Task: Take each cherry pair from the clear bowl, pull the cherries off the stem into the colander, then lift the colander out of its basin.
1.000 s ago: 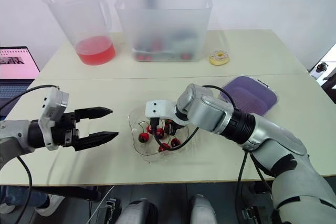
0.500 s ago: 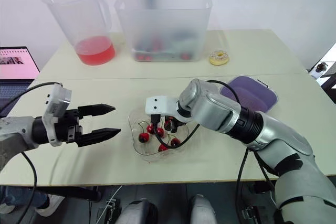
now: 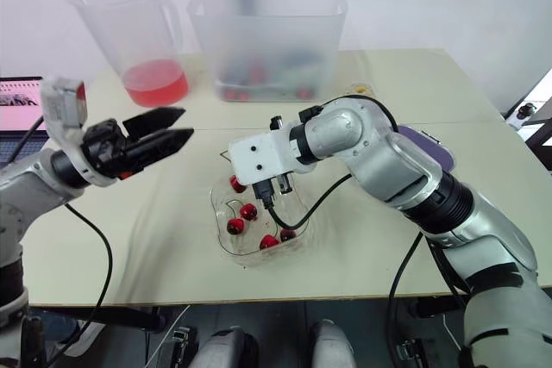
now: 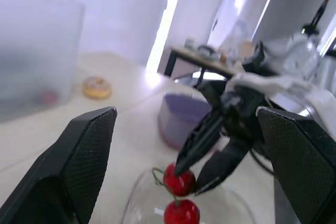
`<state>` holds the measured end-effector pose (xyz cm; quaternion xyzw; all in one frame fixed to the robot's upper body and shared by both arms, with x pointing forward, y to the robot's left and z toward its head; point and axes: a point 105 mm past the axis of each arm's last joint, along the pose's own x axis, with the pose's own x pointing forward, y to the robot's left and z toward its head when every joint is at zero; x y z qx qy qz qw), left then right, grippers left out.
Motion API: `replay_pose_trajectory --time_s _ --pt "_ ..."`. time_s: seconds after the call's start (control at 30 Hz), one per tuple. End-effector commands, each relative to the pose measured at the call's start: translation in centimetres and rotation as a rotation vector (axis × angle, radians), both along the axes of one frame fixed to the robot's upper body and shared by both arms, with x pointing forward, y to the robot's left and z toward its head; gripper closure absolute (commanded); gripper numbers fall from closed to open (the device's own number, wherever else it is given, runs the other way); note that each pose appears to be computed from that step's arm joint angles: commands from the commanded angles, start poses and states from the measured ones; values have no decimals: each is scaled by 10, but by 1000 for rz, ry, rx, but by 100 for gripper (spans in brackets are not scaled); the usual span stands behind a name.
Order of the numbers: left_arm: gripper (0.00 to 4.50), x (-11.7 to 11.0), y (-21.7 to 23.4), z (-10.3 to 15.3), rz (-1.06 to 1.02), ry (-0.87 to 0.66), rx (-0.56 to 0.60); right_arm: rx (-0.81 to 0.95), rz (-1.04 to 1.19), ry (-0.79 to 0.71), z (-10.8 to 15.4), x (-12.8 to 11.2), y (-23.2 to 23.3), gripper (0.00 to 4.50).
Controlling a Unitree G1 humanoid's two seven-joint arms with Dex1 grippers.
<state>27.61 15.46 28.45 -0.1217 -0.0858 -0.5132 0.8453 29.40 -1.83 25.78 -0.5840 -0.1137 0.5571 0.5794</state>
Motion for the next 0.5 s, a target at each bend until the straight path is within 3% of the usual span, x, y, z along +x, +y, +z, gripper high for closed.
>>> replay_pose_trajectory --time_s 0.03,0.3,0.5 --pt "0 2 1 12 6 -30 -37 88 62 -197 32 -3 1 310" --pt "0 23 -2 32 44 -74 -147 185 -76 -557 49 33 -18 310" --pt "0 43 -16 32 109 -120 -97 210 -70 -720 48 33 -17 310"
